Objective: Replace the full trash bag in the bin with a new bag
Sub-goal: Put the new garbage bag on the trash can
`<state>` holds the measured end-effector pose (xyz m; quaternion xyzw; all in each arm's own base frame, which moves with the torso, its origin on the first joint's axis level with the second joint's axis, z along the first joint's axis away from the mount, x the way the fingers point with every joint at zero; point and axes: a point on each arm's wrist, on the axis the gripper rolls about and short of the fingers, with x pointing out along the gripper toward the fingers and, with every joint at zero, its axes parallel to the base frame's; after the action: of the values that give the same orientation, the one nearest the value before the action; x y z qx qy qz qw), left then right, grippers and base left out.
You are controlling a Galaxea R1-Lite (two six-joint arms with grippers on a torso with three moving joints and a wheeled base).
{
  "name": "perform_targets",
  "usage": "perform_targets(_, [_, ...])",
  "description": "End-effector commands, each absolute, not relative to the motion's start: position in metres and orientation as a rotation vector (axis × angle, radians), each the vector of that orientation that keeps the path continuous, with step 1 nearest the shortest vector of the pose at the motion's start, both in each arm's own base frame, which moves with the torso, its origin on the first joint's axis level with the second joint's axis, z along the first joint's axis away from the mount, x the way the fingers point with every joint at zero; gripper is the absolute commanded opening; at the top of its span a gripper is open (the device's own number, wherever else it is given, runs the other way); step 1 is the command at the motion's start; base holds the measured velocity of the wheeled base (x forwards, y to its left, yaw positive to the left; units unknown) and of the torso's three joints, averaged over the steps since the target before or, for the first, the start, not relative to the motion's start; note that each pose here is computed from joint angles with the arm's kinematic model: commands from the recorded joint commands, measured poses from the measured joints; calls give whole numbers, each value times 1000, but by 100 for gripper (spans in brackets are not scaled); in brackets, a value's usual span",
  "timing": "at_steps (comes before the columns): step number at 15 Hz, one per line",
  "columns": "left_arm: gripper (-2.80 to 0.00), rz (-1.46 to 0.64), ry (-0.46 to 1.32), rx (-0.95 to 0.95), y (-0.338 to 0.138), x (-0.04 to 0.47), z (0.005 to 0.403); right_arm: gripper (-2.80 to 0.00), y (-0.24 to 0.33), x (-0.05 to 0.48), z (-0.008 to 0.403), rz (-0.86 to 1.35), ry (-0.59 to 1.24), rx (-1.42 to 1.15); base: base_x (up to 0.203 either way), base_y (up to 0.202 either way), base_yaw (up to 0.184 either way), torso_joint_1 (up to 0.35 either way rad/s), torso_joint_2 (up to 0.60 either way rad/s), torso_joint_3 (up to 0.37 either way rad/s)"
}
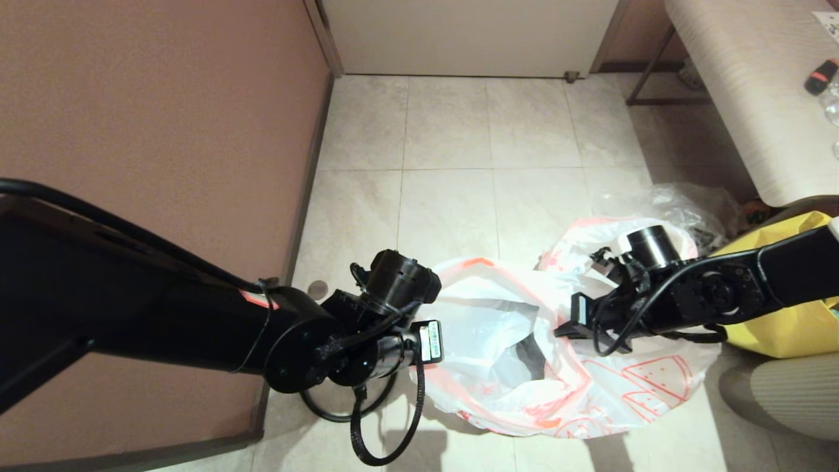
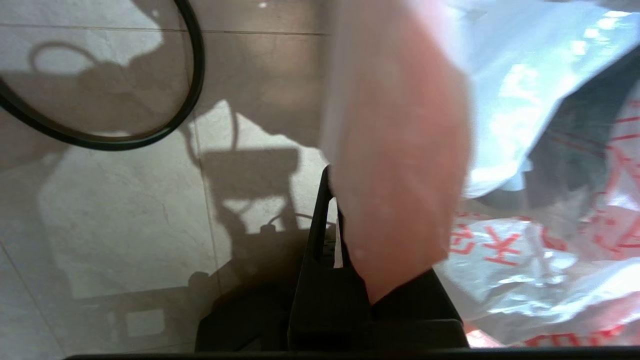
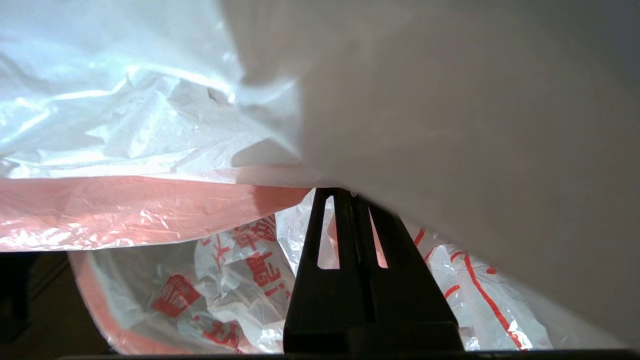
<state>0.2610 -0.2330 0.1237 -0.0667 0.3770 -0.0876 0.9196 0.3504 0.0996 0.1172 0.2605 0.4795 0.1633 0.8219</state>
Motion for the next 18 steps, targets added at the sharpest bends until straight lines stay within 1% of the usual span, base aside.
perform_targets(1, [-280,-169,780,-132,-234,263,119,-280,72,349,133,335,976,607,0,0,0,0,0,0])
perform_targets(5, [-280,-125,780,-129,-227,271,117,-280,49,323,177,455,955,694,0,0,0,0,0,0])
perform_targets(8, [-280,-73,797,-122,-216,277,113,-280,34,315,192,479,934,736,0,0,0,0,0,0])
perform_targets(11, [-280,-52,773,-121,-215,277,118,-280,31,275,229,600,932,772,0,0,0,0,0,0])
perform_targets(14, [-280,-59,726,-146,-211,270,136,-280,29,252,249,634,903,777,0,0,0,0,0,0])
perform_targets(16, [-280,-48,651,-177,-202,261,162,-280,22,241,256,618,887,786,0,0,0,0,0,0])
perform_targets(18, [-280,-29,563,-214,-190,250,189,-280,25,247,255,635,889,777,0,0,0,0,0,0])
